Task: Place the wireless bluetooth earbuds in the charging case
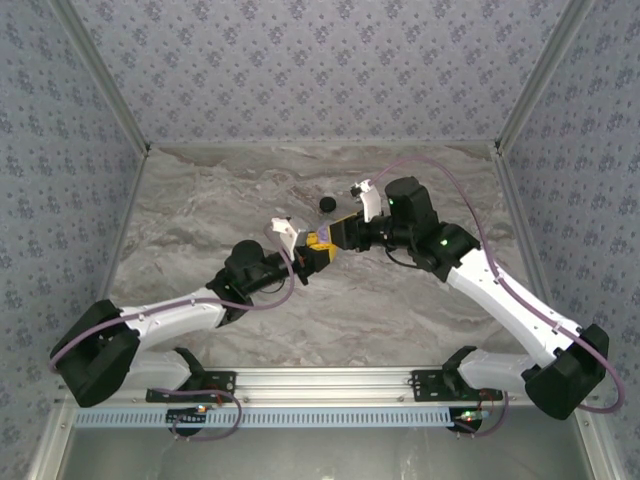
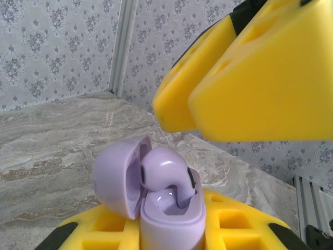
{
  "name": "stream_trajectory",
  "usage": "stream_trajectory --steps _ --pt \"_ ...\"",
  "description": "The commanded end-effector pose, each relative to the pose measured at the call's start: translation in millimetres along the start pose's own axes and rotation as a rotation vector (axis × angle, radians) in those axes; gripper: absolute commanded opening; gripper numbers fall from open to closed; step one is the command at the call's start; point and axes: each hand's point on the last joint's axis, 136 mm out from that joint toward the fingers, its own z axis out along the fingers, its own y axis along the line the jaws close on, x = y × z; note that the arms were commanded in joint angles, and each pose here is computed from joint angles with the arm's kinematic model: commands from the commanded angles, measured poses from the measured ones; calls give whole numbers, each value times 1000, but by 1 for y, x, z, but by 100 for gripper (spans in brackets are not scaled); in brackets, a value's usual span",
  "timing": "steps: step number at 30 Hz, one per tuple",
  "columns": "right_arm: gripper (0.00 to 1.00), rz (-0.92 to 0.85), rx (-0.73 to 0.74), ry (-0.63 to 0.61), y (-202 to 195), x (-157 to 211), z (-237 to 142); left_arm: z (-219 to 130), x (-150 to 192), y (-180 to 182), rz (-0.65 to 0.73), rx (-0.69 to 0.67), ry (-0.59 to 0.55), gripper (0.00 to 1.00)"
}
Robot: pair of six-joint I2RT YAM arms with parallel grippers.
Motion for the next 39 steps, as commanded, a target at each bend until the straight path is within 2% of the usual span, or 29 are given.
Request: stream_trajectory --steps 1,6,14,27,39 --pt "36 -36 -4 -26 10 -11 -10 -1 -14 -12 44 39 -31 22" --pt "35 -34 2 -22 10 -10 -9 -2 -15 -12 41 42 -33 22" --pt "25 -25 8 39 6 1 1 -1 -15 -16 42 61 -28 22" --pt "26 -31 10 67 8 -3 10 -3 -19 -20 46 74 -34 22" --pt "30 -55 -27 130 19 6 18 -2 -20 -19 44 70 -33 22"
